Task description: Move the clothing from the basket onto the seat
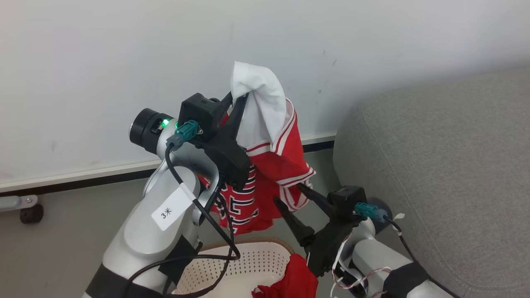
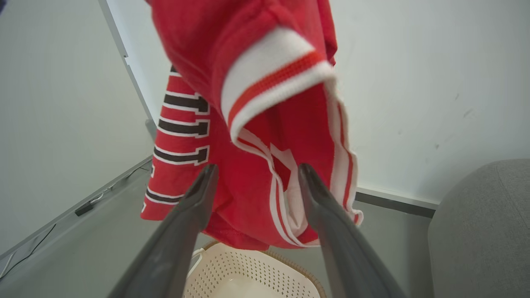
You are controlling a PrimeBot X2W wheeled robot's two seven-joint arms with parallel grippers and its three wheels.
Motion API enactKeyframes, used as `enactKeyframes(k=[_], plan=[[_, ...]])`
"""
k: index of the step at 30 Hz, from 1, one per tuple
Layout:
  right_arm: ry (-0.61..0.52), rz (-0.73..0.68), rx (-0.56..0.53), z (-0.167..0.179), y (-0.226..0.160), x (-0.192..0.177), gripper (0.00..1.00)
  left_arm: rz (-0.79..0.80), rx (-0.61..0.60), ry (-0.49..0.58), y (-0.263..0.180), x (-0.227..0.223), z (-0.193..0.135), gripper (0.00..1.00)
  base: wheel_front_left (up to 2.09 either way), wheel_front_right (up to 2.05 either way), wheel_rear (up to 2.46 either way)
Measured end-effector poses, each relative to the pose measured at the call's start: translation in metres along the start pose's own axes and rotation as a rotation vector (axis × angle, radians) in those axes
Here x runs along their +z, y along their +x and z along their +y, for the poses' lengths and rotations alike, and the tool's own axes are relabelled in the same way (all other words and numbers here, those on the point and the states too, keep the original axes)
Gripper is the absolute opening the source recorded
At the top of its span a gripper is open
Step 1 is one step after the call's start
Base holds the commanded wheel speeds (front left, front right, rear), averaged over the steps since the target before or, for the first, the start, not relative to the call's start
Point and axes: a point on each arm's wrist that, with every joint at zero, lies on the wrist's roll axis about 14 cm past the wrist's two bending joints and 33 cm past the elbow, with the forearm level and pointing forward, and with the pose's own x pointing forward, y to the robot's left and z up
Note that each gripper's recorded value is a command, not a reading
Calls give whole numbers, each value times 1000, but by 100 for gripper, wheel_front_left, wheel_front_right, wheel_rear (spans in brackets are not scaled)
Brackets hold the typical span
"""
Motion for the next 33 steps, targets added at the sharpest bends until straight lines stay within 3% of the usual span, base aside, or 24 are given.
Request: enactKeyframes(k=[16,17,18,19,20,26,27,28,29,30,32,33], plan=[[-16,-109,37,3,20,51,100,12,-1,-42,1,-5,-8,0,0,0,0],[-19,-114,34,2,21,54,95,14,4,-44,0,-6,-7,0,0,0,0],[-18,-119,30,1,22,55,44,20,8,-49,0,-8,-5,0,0,0,0],[-16,-119,29,1,22,55,15,24,12,-51,0,-10,-4,0,0,0,0],[-14,-119,28,0,22,55,0,30,19,-55,-1,-13,-3,0,0,0,0],[0,-124,0,-8,21,56,0,75,59,-89,-7,-33,5,0,0,0,0],[4,-125,-8,-11,21,56,0,81,66,-93,-7,-36,7,8,0,0,0],[7,-125,-19,-15,20,56,0,85,75,-99,-7,-38,10,25,0,0,0],[10,-125,-31,-19,20,55,0,88,82,-102,-8,-40,13,56,0,0,0],[12,-125,-41,-22,19,55,0,90,88,-103,-9,-42,15,59,0,0,0],[13,-123,-67,-31,17,54,0,99,97,-114,-11,-48,18,100,0,0,0],[15,-124,-77,-34,16,54,0,99,101,-119,-11,-49,19,100,0,0,0]])
